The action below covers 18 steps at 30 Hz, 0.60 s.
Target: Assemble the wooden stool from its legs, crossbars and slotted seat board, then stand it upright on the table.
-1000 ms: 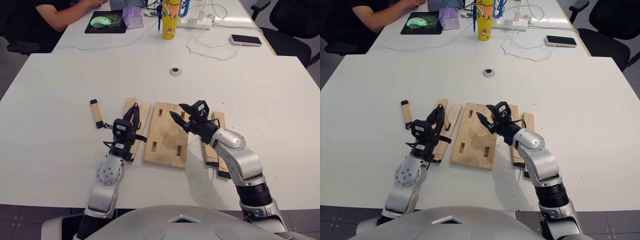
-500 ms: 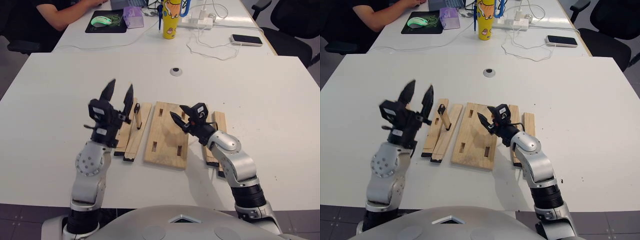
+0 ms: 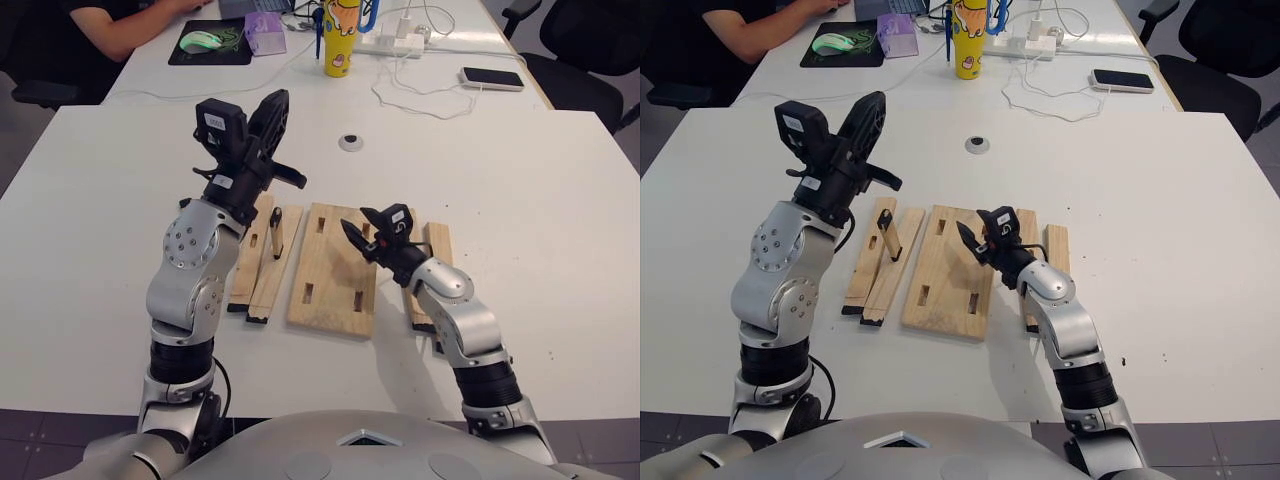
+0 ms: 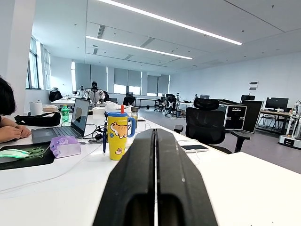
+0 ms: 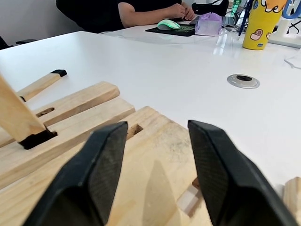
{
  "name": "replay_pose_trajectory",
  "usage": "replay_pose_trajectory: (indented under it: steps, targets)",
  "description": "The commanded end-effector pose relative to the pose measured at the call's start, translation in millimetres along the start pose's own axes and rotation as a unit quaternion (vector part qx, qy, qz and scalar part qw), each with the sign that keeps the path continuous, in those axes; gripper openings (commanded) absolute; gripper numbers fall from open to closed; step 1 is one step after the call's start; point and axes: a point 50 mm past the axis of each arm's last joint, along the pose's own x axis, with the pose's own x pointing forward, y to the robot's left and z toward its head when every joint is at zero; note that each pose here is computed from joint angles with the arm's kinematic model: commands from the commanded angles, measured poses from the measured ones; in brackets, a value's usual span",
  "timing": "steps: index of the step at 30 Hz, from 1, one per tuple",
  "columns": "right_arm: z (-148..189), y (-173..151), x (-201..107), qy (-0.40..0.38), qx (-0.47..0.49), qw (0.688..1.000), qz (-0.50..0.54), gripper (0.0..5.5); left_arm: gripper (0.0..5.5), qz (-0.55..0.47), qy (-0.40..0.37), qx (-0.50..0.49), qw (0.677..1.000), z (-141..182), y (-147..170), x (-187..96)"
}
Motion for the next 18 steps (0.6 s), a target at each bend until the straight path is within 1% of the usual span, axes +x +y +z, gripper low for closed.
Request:
replay_pose_trajectory:
  steps: [1, 3, 9, 10, 13, 15, 17, 18]
  targets:
    - [3.0, -0.2, 3.8, -0.004, -0.010, 1.000, 0.002, 2.37, 0.02, -0.021, -0.034, 0.027, 0.999, 18.3, -9.6, 7.2]
    - [3.4, -0.4, 3.9, -0.006, -0.010, 1.000, 0.001, 2.37, 0.02, -0.029, -0.025, 0.050, 0.998, 17.6, -13.1, 8.4]
    - [3.0, 0.2, 4.8, -0.007, -0.010, 1.000, -0.001, 2.37, 0.02, -0.045, 0.032, 0.056, 0.997, -1.4, -17.9, 7.2]
    - [2.9, 0.3, 4.7, -0.007, -0.009, 1.000, -0.001, 2.37, 0.02, -0.044, 0.051, 0.052, 0.996, -8.1, -17.2, 5.7]
    - [4.5, 0.4, 5.9, -0.009, -0.010, 1.000, 0.000, 2.37, 0.02, -0.043, 0.158, 0.030, 0.986, -47.3, -14.1, -8.7]
    - [5.1, 0.1, 7.2, -0.010, -0.012, 1.000, 0.001, 2.37, 0.02, -0.036, 0.209, 0.011, 0.977, -66.4, -11.8, -19.2]
    - [5.8, -1.4, 7.9, -0.011, -0.015, 1.000, 0.002, 2.37, 0.02, -0.036, 0.232, 0.002, 0.972, -74.5, -11.8, -23.2]
    - [6.3, -2.0, 8.3, -0.011, -0.017, 1.000, 0.001, 2.37, 0.02, -0.036, 0.230, 0.003, 0.973, -73.8, -11.1, -22.0]
